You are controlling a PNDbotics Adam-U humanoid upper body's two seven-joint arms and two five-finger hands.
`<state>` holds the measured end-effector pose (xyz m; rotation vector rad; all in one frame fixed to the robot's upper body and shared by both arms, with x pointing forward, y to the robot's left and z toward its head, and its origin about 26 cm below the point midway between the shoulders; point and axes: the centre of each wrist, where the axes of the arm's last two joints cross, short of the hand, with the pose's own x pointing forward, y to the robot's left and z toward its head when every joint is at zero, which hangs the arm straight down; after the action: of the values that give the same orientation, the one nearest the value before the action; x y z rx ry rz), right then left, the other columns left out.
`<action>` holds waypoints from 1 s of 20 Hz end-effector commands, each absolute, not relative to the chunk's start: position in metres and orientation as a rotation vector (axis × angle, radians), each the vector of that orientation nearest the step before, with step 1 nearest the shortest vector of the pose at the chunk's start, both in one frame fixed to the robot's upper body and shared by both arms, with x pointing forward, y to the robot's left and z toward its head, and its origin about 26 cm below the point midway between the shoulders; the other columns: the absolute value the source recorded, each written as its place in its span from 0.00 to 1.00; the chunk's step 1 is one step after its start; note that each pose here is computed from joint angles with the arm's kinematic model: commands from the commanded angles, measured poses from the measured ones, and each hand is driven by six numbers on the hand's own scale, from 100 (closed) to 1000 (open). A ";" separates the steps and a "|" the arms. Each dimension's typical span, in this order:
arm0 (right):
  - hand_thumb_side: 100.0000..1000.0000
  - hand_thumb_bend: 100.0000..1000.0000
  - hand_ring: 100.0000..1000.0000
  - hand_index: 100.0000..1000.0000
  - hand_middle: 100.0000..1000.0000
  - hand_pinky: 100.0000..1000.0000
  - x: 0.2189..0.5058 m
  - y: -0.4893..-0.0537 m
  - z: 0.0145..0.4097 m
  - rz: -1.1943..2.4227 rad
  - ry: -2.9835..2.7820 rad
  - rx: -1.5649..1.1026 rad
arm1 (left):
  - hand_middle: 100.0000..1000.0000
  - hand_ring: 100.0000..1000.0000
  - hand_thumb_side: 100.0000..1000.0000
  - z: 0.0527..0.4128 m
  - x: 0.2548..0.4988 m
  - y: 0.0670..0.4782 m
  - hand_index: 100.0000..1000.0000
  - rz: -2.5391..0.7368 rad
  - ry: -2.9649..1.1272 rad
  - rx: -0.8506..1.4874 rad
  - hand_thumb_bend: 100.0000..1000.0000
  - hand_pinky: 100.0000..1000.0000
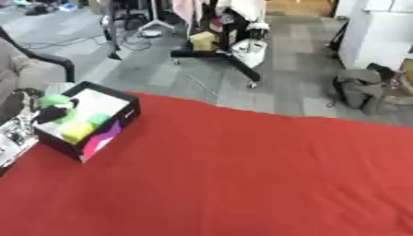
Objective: Pick up the objects with one hand, pass them to the other hand, and then place them into the box on the other side of the table.
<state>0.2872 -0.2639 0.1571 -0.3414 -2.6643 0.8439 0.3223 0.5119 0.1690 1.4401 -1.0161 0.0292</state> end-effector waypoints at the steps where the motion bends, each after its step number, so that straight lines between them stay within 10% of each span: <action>1: 0.55 0.32 0.89 0.98 0.87 1.00 0.287 -0.268 0.161 0.869 -2.663 -0.370 | 0.94 0.98 0.89 0.212 0.319 0.511 0.78 0.263 -0.733 1.892 0.80 0.97; 10: 0.55 0.31 0.89 0.98 0.87 1.00 0.290 -0.270 0.162 0.867 -2.657 -0.387 | 0.86 0.92 0.75 0.267 0.291 0.352 0.63 0.174 -1.619 1.411 0.48 0.94; 20: 0.56 0.30 0.88 0.97 0.85 1.00 0.298 -0.264 0.151 0.745 -2.597 -0.323 | 0.83 0.89 0.69 0.190 0.291 0.244 0.61 -0.119 -2.315 0.507 0.32 0.91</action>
<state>0.2971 -0.2624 0.1450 -0.3186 -2.5854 0.7509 0.2939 0.2544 0.1879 0.5706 -2.2483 -0.0668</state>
